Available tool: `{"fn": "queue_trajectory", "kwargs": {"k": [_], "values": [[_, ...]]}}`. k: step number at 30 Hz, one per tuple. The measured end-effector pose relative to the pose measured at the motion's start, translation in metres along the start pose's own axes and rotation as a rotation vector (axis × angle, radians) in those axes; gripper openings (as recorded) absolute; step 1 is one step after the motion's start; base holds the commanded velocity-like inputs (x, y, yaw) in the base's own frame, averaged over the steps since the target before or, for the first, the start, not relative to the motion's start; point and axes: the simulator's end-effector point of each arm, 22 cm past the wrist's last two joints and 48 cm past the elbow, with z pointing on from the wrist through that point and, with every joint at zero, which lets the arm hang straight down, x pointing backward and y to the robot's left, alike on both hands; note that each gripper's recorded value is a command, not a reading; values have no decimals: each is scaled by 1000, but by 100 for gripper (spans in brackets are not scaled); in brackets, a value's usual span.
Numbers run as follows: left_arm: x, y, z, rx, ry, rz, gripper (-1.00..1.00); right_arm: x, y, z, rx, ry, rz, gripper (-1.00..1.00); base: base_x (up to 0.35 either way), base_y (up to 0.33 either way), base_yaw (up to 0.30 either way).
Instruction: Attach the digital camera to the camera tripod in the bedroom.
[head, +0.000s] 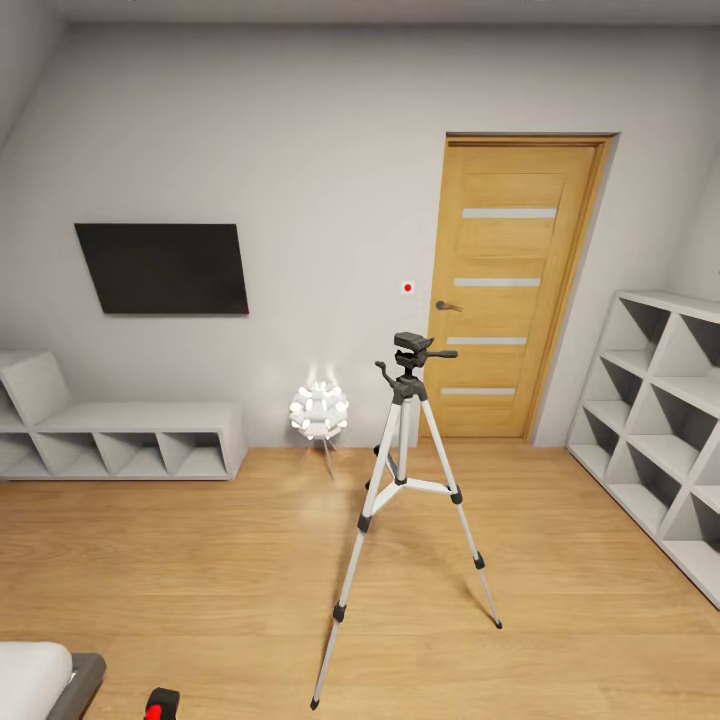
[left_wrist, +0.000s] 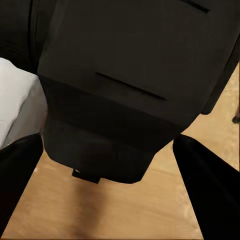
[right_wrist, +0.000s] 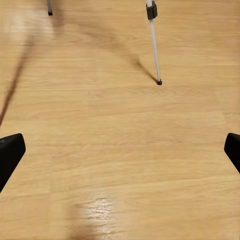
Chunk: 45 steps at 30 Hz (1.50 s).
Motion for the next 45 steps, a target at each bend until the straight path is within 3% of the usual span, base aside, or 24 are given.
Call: {"fn": "queue_trajectory", "kwargs": {"k": [2,7,11,13,16,21,23,26,38,45], "values": [[3,-5,-2,22,-4,9,-100,0,0,0,0,0,0,100,0,0,0],[16,-1,-10,0,0,52,-100,0,0,0,0,0,0,100,0,0,0],[24,-12,-16,17,14,50,-100,0,0,0,0,0,0,100,0,0,0],[26,-22,-18,45,18,50,-100,0,0,0,0,0,0,100,0,0,0],[26,-41,-21,107,13,82,-100,0,0,0,0,0,0,100,0,0,0],[-1,-66,-16,169,-57,102,-100,0,0,0,0,0,0,100,0,0,0],[-14,-66,-12,162,-87,86,-100,0,0,0,0,0,0,100,0,0,0],[-20,-93,-18,214,-109,116,-100,0,0,0,0,0,0,100,0,0,0],[-1,-105,-27,240,-64,127,-100,0,0,0,0,0,0,100,0,0,0],[22,-105,-28,237,41,159,-100,0,0,0,0,0,0,100,0,0,0]]}}
